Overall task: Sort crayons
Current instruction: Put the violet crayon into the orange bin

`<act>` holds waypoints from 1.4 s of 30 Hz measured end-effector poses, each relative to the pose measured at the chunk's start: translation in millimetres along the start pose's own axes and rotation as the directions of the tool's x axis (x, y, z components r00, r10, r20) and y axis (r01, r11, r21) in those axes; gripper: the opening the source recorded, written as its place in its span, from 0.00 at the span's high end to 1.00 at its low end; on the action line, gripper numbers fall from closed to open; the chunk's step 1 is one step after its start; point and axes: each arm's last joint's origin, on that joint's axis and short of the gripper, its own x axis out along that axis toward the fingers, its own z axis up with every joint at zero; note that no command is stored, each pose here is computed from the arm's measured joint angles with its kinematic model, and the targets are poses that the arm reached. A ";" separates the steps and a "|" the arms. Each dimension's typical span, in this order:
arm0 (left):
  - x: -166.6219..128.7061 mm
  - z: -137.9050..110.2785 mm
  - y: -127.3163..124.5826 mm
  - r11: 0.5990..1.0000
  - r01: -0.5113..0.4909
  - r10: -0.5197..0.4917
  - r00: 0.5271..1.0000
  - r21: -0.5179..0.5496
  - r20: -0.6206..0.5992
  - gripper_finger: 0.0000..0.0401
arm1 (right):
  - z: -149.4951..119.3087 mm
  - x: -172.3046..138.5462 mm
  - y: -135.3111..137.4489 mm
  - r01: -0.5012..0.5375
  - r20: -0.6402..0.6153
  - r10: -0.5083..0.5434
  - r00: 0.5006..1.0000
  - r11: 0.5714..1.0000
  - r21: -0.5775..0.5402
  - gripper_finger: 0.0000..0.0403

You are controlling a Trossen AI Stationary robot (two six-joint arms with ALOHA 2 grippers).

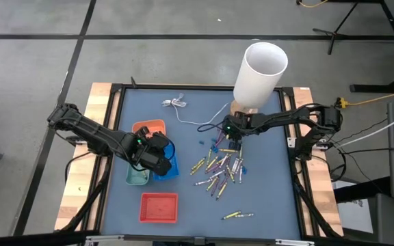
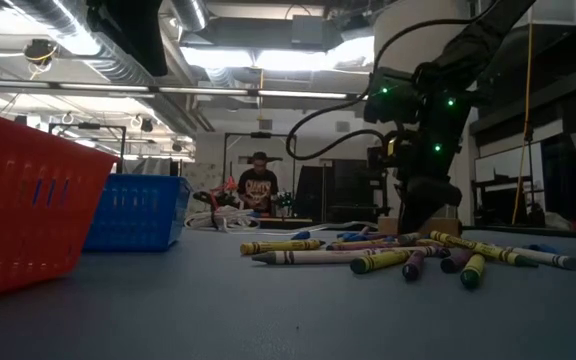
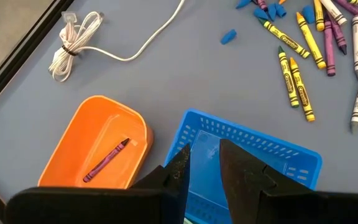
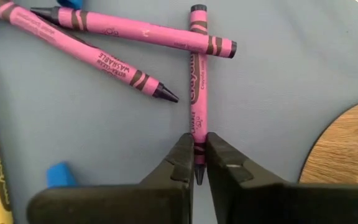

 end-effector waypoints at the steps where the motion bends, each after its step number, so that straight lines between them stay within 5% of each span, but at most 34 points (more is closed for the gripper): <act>1: 0.0 0.0 0.0 1.000 0.000 0.000 1.000 0.000 0.000 0.82 | -0.1 0.1 0.0 0.000 0.000 0.000 1.000 1.000 0.000 0.94; 15: 0.0 0.1 -0.2 1.000 0.002 -0.002 1.000 -0.001 0.001 0.82 | 9.7 -10.7 -2.1 -0.017 -0.058 0.016 0.998 1.000 -0.012 0.94; 28: -0.1 -0.3 -0.5 1.000 0.009 -0.009 1.000 0.001 -0.009 0.82 | 52.1 -54.0 -12.6 -0.032 -0.022 0.032 0.999 0.999 -0.008 0.94; 36: -2.5 -2.4 2.2 0.999 0.034 -0.032 0.998 0.039 -0.060 0.82 | 80.9 -83.2 -20.4 -0.020 0.093 0.019 0.995 1.000 0.007 0.94; 42: -26.5 -6.2 14.3 0.993 0.103 -0.102 0.995 0.054 -0.018 0.82 | 103.5 -92.8 -21.3 -0.104 0.310 0.098 0.946 0.995 0.005 0.94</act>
